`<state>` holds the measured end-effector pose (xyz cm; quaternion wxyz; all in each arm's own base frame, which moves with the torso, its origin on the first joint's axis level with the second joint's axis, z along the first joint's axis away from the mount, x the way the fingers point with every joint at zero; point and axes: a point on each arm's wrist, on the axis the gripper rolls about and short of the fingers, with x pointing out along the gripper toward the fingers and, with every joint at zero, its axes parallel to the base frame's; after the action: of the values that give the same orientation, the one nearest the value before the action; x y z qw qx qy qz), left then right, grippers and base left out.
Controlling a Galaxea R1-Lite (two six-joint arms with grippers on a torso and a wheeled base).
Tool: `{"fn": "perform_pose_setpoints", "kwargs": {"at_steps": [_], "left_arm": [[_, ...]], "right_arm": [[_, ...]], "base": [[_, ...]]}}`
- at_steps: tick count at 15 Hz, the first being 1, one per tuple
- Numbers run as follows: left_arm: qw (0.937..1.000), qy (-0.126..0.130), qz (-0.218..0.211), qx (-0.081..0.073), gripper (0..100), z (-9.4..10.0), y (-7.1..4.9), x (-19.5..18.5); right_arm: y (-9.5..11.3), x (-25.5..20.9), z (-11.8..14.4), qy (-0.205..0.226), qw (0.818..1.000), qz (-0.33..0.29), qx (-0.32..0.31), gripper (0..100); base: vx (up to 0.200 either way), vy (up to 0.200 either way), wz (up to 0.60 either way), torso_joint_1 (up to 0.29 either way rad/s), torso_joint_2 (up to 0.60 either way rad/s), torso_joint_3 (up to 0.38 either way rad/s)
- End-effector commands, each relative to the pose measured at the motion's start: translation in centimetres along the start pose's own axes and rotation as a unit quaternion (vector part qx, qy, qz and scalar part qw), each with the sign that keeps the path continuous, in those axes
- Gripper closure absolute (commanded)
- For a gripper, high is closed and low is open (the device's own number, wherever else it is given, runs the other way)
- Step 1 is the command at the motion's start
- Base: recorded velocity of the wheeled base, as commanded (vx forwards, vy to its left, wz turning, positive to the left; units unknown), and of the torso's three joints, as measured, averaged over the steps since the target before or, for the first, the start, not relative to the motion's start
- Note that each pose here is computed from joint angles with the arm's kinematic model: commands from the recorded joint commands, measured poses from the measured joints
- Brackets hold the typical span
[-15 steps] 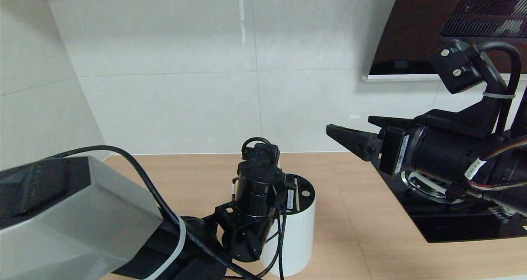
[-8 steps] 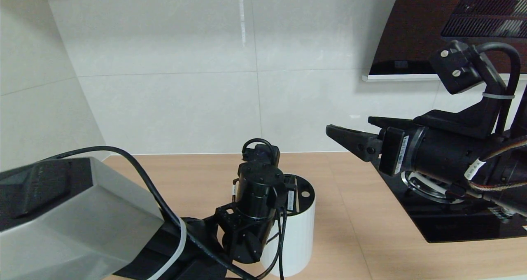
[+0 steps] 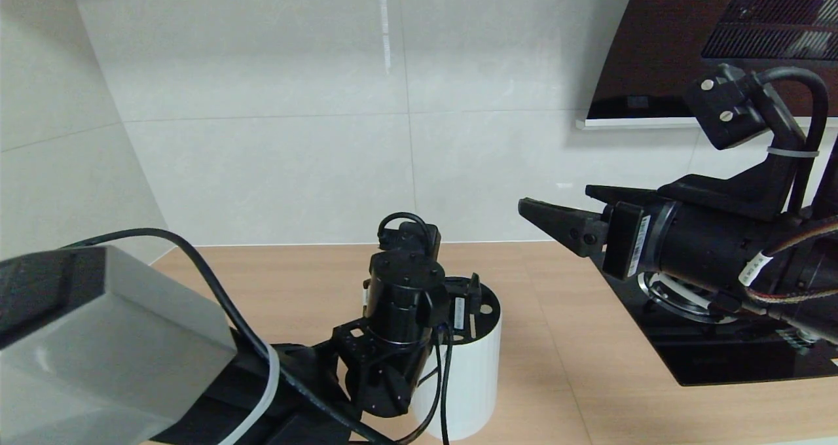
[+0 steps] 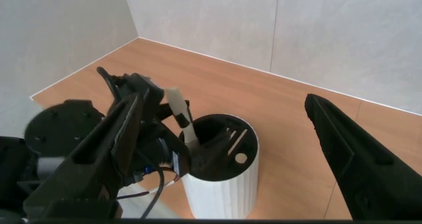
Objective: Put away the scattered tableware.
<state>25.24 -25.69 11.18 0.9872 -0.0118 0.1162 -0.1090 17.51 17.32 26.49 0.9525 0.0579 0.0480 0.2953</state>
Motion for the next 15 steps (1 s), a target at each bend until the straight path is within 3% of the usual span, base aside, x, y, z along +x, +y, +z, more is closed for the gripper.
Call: {"fn": "perform_pose_setpoints", "kwargs": {"at_steps": [1, 3, 6, 8, 9, 10, 12, 15], "left_arm": [[0.9987, -0.046, -0.010, -0.021, 0, 3.7, 0.9, -2.5], [0.9951, -0.090, -0.022, -0.035, 0, 6.9, 2.1, -5.4], [0.9882, -0.137, -0.061, -0.033, 0, 10.1, 4.5, -9.9], [0.9863, -0.157, -0.039, -0.030, 0, 11.2, 7.9, -12.5], [0.9861, -0.159, -0.038, -0.030, 0, 11.2, 8.1, -12.7], [0.9788, -0.192, -0.061, -0.038, 0, 12.1, 10.5, -15.2], [0.9768, -0.205, -0.050, -0.038, 0, 10.8, 13.3, -18.4], [0.9753, -0.217, -0.002, -0.040, 0, 9.5, 16.7, -23.7]], "right_arm": [[0.0, -0.1, 0.1, -0.002, 1.000, 0.000, 0.000, 0], [0.0, -0.1, 0.1, -0.002, 1.000, 0.000, 0.000, 0], [-1.1, 0.0, 0.6, -0.014, 1.000, -0.023, 0.002, 0], [-2.1, -0.9, 1.4, -0.030, 0.998, -0.042, -0.017, 0], [-2.2, -1.0, 1.4, -0.032, 0.998, -0.044, -0.020, 0], [-3.0, -2.7, 2.2, -0.055, 0.995, -0.064, -0.054, 0], [-4.5, -6.7, 3.0, -0.095, 0.989, -0.095, -0.060, 0], [-6.4, -12.2, 0.8, -0.106, 0.979, -0.160, -0.067, 0]], "base": [[0.000, 0.000, 0.00, 0.000, 0.00, 0.000], [0.000, 0.000, 0.00, 0.000, 0.00, 0.000], [0.000, 0.000, 0.00, 0.000, 0.00, 0.000], [0.000, 0.000, 0.00, 0.000, 0.00, 0.000], [0.000, 0.000, 0.00, 0.000, 0.00, 0.000], [0.000, 0.000, 0.00, 0.000, 0.00, 0.000], [0.000, 0.000, 0.00, 0.000, 0.00, 0.000], [0.000, 0.000, 0.00, 0.000, 0.00, 0.000]]}}
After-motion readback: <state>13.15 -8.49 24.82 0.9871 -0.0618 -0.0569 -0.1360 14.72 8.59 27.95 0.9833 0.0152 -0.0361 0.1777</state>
